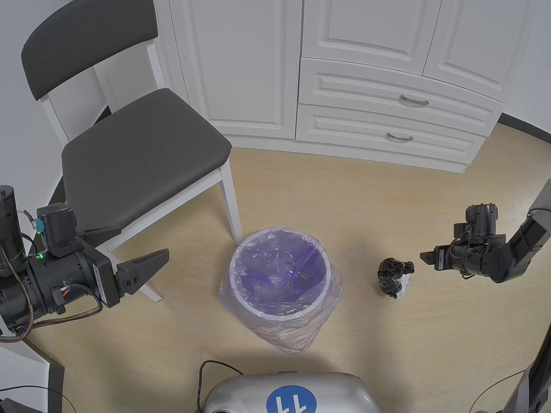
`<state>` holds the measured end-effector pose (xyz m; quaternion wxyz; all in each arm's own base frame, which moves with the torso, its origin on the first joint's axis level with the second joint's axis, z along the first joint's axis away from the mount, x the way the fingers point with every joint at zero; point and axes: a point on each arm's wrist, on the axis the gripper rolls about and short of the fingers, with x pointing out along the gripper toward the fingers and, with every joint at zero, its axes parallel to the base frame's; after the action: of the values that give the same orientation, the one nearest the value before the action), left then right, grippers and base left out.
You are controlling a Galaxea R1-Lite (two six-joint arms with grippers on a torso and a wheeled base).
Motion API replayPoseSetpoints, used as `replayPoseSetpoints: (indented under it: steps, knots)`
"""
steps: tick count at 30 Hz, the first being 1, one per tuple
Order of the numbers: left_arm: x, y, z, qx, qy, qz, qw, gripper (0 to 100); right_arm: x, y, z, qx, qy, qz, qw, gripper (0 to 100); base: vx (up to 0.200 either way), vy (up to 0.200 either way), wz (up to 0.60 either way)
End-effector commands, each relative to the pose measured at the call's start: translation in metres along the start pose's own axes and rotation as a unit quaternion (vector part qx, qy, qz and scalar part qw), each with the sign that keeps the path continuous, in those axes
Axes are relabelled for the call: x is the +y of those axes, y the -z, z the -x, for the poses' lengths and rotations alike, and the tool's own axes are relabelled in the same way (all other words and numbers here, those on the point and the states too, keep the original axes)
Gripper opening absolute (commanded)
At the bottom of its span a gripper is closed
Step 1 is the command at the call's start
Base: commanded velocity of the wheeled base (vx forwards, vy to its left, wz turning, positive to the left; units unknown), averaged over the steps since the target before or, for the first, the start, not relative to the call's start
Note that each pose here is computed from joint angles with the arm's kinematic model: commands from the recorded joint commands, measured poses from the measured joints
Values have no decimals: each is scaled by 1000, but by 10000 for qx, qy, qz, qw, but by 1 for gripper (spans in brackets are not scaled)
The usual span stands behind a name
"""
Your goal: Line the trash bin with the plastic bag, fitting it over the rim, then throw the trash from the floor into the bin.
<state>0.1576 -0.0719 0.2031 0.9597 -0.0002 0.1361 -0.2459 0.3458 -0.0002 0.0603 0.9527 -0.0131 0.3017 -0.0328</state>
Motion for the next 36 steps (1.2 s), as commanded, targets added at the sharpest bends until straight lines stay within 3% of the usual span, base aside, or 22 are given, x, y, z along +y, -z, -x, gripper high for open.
replayPoseSetpoints:
  steps: [1, 9, 19, 27, 36]
  knots:
    - [0, 0, -1, 8, -7, -1, 10000, 100, 15, 37, -57, 276, -123, -373, 9988, 100, 0, 0, 0]
    - [0, 1, -1, 22, -16, -7, 10000, 100, 37, 47, -89, -129, -278, -754, 9967, 100, 0, 0, 0]
    - [0, 1, -1, 31, -9, -8, 10000, 100, 41, 53, -118, -545, -58, -1003, 9935, 100, 0, 0, 0]
    - [0, 1, -1, 31, -9, -16, 10000, 100, 44, 58, -132, -569, -57, -1094, 9924, 100, 0, 0, 0]
    - [0, 2, -1, 38, -9, -15, 10000, 100, 53, 57, -146, -716, -55, -1553, 9852, 100, 0, 0, 0]
